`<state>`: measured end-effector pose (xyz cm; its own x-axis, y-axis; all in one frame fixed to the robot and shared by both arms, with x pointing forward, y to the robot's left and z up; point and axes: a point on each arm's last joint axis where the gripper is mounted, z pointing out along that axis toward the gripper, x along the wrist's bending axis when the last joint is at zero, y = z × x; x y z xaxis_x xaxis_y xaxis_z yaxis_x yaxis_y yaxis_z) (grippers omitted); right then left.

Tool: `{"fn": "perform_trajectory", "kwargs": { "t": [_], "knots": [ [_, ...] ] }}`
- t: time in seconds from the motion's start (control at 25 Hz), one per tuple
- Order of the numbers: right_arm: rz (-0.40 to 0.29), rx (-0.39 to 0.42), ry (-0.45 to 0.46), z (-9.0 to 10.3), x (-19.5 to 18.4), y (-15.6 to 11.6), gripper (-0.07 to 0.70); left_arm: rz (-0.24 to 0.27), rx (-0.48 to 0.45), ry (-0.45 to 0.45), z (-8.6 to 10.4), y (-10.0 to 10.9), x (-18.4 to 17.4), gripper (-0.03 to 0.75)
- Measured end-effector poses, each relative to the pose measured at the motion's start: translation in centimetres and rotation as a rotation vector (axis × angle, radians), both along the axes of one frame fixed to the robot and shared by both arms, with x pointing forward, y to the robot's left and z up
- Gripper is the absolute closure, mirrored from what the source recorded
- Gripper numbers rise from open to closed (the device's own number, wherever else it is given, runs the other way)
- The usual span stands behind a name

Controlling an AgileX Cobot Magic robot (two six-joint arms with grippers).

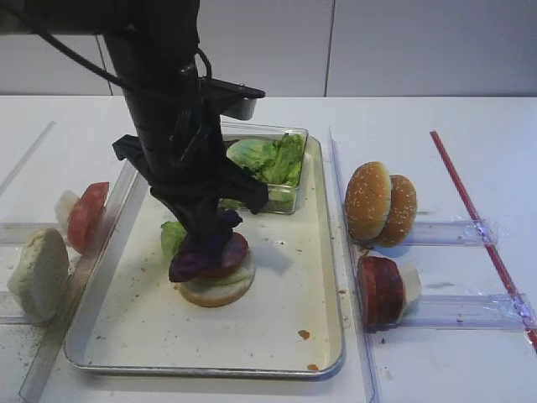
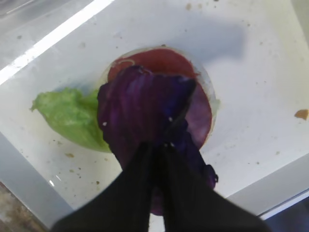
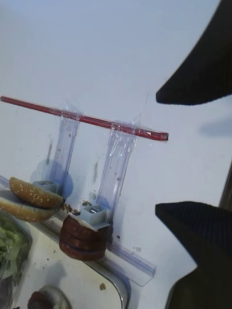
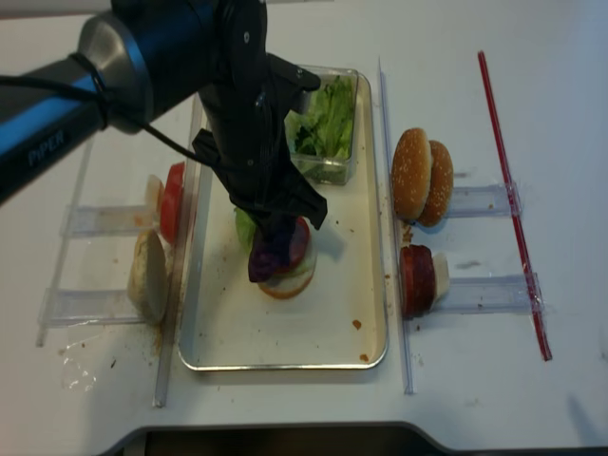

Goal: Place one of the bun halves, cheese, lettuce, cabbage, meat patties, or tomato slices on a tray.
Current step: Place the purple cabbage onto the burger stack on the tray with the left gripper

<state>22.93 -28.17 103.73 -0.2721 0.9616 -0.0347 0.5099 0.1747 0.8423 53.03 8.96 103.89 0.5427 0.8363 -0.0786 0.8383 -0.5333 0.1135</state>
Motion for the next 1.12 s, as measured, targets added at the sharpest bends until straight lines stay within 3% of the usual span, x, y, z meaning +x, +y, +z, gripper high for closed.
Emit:
{"fn": "perform_trajectory", "kwargs": {
  "t": [0.24, 0.56, 0.64, 0.96, 1.12],
  "knots": [
    [0.000, 0.000, 0.000, 0.0, 0.0, 0.0, 0.176, 0.004, -0.017, -0.009, 0.0, -0.2, 0.1, 0.623],
    [0.000, 0.000, 0.000, 0.0, 0.0, 0.0, 0.176, 0.009, -0.027, -0.004, 0.0, -0.3, 0.1, 0.335],
    [0.000, 0.000, 0.000, 0.0, 0.0, 0.0, 0.176, 0.009, -0.027, -0.004, 0.0, -0.3, 0.1, 0.296],
    [0.001, -0.002, 0.000, 0.0, 0.0, 0.0, 0.176, 0.031, -0.023, 0.009, 0.1, -0.2, 0.0, 0.272],
    [0.001, -0.002, 0.000, 0.0, 0.0, 0.0, 0.176, 0.049, -0.046, -0.032, 1.4, -0.5, 0.5, 0.272]
  ]
}}
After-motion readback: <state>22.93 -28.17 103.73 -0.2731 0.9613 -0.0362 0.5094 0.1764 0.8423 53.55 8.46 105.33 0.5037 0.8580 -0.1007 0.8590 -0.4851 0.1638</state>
